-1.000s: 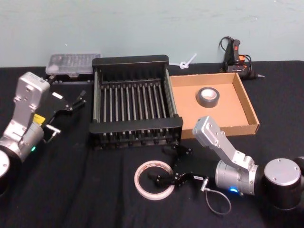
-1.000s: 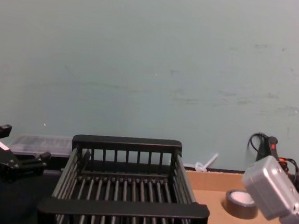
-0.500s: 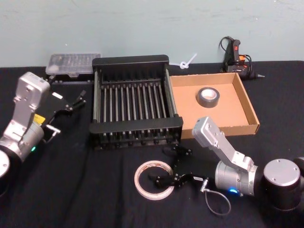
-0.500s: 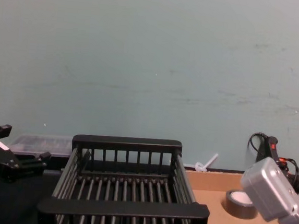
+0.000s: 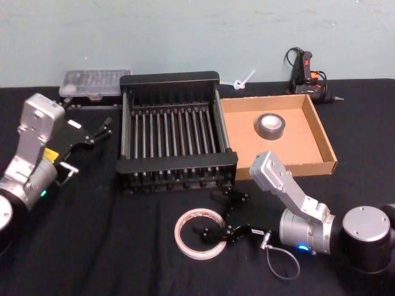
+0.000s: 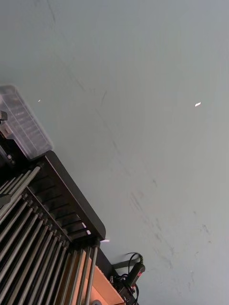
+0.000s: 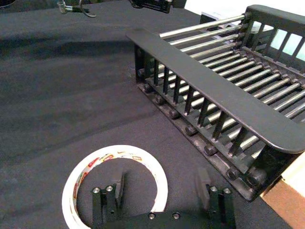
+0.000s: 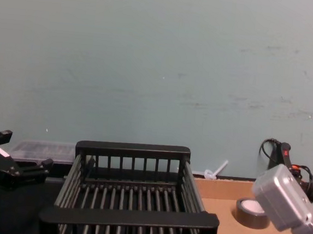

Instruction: Pick up the white tape and place it into the black box , Pick up the silver tape and place it into the brown box.

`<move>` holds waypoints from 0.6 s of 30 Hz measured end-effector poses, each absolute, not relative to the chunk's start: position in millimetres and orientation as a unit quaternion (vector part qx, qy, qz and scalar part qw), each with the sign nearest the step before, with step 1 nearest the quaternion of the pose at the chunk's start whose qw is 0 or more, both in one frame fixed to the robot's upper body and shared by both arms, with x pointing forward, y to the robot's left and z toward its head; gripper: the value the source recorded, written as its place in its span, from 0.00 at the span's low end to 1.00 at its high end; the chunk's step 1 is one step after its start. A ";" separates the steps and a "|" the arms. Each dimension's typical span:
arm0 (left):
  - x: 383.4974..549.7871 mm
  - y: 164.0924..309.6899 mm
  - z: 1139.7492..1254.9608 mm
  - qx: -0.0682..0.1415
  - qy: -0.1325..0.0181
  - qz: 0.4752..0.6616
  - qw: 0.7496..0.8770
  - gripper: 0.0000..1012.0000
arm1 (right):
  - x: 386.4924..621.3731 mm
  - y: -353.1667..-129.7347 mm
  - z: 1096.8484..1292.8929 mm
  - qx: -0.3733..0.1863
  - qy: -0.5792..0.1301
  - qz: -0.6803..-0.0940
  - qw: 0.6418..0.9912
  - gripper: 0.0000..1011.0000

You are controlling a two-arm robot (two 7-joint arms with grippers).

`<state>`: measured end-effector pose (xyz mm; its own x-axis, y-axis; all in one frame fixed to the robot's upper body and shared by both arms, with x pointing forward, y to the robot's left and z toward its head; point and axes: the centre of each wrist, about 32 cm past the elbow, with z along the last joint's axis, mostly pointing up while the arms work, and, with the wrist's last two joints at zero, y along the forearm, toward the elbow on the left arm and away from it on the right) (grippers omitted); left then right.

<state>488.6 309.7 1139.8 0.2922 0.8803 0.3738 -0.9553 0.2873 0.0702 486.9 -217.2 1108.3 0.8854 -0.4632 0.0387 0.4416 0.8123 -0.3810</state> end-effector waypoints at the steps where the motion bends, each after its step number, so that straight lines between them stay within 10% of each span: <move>1: 488.6 309.7 1139.8 0.141 -0.132 0.580 0.791 0.99 | 486.9 -217.2 1108.3 -0.193 0.028 -0.238 0.952 0.96; 18: 488.6 309.7 1139.8 0.141 -0.132 0.580 0.791 0.99 | 486.9 -217.3 1108.4 -0.193 0.028 -0.238 0.952 0.49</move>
<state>488.6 309.7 1139.8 0.2923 0.8803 0.3737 -0.9552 0.2874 0.0702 486.9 -217.3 1108.4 0.8854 -0.4632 0.0393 0.4420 0.8125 -0.3801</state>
